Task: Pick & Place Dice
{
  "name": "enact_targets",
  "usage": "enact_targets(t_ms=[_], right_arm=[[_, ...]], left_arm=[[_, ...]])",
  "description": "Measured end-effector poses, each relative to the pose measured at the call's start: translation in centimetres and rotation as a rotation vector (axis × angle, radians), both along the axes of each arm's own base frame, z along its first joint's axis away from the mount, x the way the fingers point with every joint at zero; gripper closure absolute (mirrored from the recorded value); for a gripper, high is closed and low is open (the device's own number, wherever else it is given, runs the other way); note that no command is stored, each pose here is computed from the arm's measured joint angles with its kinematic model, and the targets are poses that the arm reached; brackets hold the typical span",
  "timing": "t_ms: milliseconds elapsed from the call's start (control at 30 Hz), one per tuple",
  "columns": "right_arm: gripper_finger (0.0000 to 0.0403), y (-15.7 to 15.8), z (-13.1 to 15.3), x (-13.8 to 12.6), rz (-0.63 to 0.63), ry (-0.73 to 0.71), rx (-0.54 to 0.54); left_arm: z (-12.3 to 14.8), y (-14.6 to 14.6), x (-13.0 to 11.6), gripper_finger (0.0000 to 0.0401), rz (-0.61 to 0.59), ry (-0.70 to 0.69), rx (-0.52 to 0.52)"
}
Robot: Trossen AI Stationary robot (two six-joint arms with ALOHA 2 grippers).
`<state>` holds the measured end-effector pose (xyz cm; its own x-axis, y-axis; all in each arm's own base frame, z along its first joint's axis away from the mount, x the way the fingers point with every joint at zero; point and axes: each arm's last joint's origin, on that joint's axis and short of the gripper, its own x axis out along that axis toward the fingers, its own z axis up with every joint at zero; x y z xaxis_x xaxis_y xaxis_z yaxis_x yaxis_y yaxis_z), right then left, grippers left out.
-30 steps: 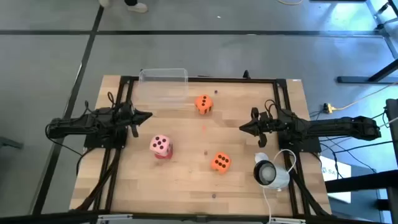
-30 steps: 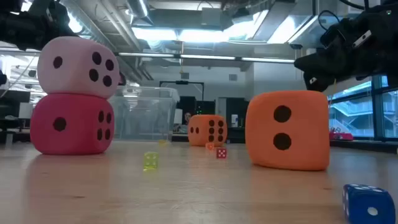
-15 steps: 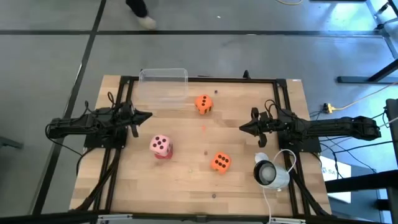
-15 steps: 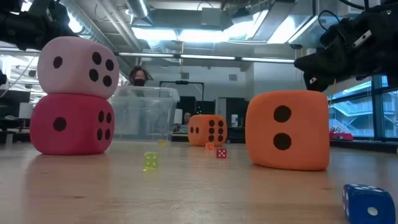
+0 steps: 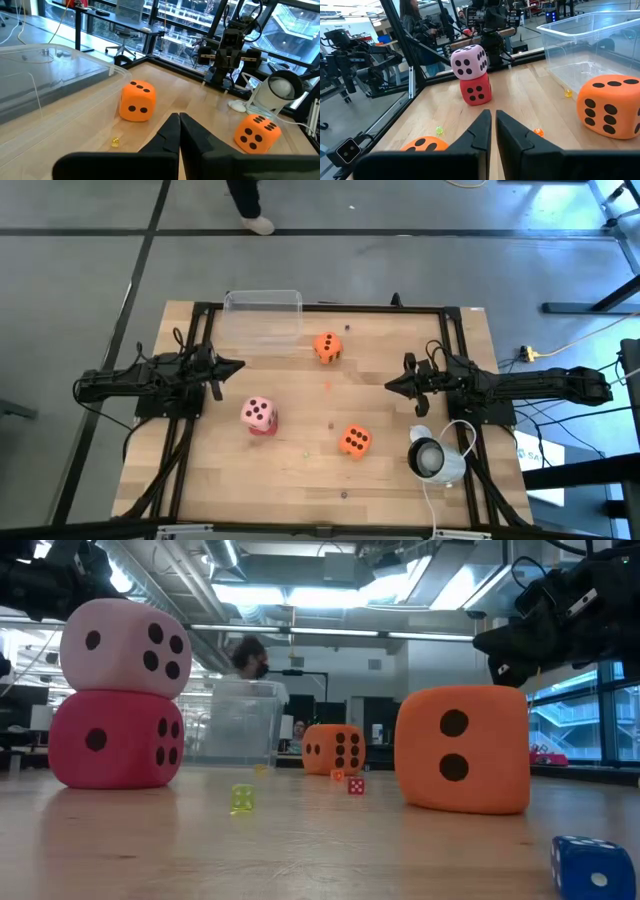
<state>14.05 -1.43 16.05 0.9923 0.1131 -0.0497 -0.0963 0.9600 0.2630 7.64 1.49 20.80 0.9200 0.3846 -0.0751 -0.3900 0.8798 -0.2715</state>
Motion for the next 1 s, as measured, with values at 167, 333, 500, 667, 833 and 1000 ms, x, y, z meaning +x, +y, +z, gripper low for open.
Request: enact_targets(t_ms=[167, 333, 500, 667, 833, 1000], right_arm=[[0.0376, 0.00, 0.01, 0.00, 0.000, -0.001, 0.000], [0.0376, 0.00, 0.00, 0.00, 0.000, 0.000, 0.000], [0.0375, 0.00, 0.00, 0.00, 0.000, 0.000, 0.000], [0.0375, 0.00, 0.01, 0.00, 0.000, -0.002, -0.004], [0.0375, -0.07, 0.02, 0.01, -0.023, -0.003, -0.012], [0.0375, -0.14, 0.01, 0.01, -0.051, 0.004, 0.058]], left_arm=[[0.00, 0.00, 0.00, 0.0400, 0.000, 0.000, 0.000], [0.00, 0.00, 0.00, 0.0400, 0.000, 0.000, 0.000], [0.00, 0.00, 0.00, 0.0400, 0.000, 0.000, 0.000], [0.01, 0.00, 0.00, 0.0400, 0.000, 0.000, 0.000], [0.00, 0.00, 0.00, 0.0400, 0.000, 0.000, 0.000], [-0.01, 0.00, 0.00, 0.0400, 0.000, 0.000, 0.000]])
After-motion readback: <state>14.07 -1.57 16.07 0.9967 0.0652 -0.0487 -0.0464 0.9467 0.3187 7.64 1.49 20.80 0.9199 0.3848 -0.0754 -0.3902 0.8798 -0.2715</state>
